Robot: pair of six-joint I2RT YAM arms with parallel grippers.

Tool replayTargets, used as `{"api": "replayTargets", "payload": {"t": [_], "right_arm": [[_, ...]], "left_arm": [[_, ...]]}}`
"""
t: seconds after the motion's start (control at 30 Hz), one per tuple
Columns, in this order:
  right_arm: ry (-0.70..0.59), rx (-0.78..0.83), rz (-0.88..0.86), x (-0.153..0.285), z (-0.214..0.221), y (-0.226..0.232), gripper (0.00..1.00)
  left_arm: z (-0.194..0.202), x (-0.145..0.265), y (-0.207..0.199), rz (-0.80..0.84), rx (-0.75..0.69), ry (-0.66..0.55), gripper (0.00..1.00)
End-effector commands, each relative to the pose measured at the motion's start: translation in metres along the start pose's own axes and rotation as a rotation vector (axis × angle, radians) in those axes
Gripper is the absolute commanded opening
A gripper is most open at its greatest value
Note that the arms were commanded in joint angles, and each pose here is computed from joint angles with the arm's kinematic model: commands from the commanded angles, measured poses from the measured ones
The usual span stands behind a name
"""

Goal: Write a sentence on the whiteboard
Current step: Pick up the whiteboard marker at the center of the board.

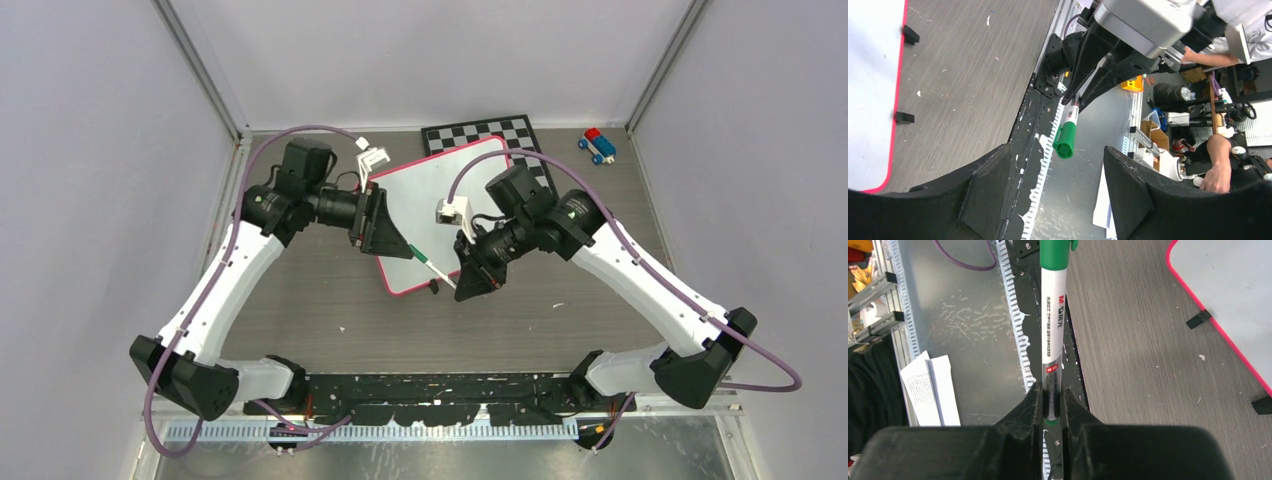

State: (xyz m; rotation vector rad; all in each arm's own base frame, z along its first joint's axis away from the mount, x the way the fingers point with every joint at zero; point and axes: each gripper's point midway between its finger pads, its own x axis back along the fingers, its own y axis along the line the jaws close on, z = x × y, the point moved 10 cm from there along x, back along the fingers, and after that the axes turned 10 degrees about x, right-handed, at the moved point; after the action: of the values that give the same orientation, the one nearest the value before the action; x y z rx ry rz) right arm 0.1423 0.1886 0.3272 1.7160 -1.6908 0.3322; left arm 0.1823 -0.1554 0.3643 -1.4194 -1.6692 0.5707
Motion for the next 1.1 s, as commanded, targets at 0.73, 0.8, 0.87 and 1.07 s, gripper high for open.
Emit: {"api": "replayTargets", "payload": {"t": [0.73, 0.8, 0.87, 1.07], "right_arm": [[0.036, 0.107, 0.044, 0.001, -0.017, 0.009, 0.0], [0.035, 0.11, 0.048, 0.002, -0.018, 0.009, 0.0], [0.033, 0.113, 0.053, 0.003, -0.019, 0.009, 0.0], [-0.054, 0.069, 0.123, 0.016, -0.031, 0.005, 0.55]], "left_arm": [[0.012, -0.024, 0.004, 0.167, 0.125, 0.118, 0.24], [0.014, -0.025, 0.003, 0.176, 0.124, 0.125, 0.19], [0.014, -0.024, 0.003, 0.178, 0.12, 0.125, 0.08], [0.002, -0.015, 0.002, 0.148, 0.077, 0.028, 0.0]]}}
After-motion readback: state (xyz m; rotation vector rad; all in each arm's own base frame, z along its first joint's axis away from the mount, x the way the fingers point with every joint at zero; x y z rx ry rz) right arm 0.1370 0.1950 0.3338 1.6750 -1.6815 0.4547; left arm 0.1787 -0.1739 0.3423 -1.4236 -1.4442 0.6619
